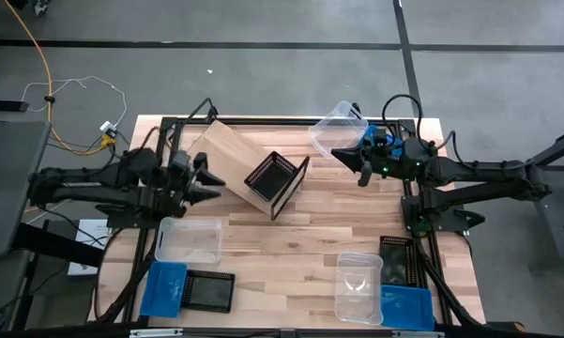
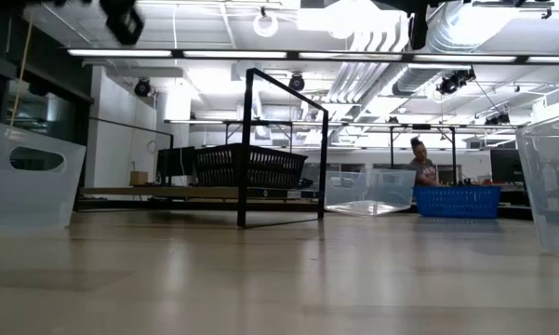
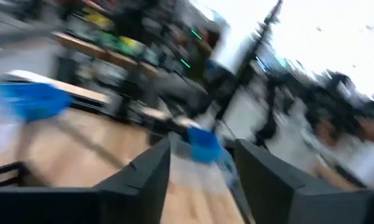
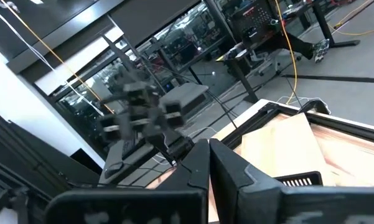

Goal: Stack baskets on shelf by color
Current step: Stack the left black bin on top of the other black bin on the shelf

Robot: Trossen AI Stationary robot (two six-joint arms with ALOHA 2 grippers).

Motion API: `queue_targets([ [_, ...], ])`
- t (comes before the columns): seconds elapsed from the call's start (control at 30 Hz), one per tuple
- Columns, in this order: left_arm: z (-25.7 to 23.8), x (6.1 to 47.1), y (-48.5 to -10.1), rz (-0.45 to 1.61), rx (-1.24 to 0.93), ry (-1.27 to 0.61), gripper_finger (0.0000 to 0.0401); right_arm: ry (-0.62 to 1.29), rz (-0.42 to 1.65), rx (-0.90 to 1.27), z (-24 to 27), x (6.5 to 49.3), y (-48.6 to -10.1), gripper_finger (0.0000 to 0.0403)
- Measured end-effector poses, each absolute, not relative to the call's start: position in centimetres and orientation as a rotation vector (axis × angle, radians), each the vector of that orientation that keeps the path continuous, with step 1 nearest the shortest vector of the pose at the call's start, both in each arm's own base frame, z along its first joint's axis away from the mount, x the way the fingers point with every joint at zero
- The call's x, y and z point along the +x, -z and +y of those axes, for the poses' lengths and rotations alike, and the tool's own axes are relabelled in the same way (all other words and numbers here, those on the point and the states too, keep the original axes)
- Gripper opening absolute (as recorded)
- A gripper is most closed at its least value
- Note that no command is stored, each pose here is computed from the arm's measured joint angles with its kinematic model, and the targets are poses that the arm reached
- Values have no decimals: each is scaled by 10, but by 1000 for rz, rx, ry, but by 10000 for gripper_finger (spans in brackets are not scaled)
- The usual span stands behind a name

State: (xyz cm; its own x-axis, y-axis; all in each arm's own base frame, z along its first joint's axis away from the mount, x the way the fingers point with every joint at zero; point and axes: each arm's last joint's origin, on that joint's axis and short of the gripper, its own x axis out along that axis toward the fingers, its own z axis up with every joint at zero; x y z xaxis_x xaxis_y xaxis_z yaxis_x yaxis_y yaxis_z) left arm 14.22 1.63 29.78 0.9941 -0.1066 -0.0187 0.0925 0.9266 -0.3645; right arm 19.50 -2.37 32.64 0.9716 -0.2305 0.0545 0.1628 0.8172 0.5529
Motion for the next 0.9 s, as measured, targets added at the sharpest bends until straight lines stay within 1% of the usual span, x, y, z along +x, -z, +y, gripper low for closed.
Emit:
queue_targets([
  [0.13,7,165,-336,131,-238,242,206,209,-125,597,-24,195,-327,0],
  [0.23,-3,181,-359,162,-45,333,211,209,-124,601,-24,195,-326,0],
  [0.37,-18,201,-370,232,176,414,211,210,-122,598,-24,195,-326,0],
  [0.5,-36,219,-357,454,256,407,211,204,-114,563,-23,195,-326,0],
  [0.63,-66,232,-334,672,333,456,211,171,-97,519,-22,195,-326,0],
  [0.77,-107,243,-310,805,442,528,211,136,-80,515,-21,195,-325,0],
  [0.9,-148,250,-282,894,561,582,211,117,-52,513,-21,196,-323,0],
])
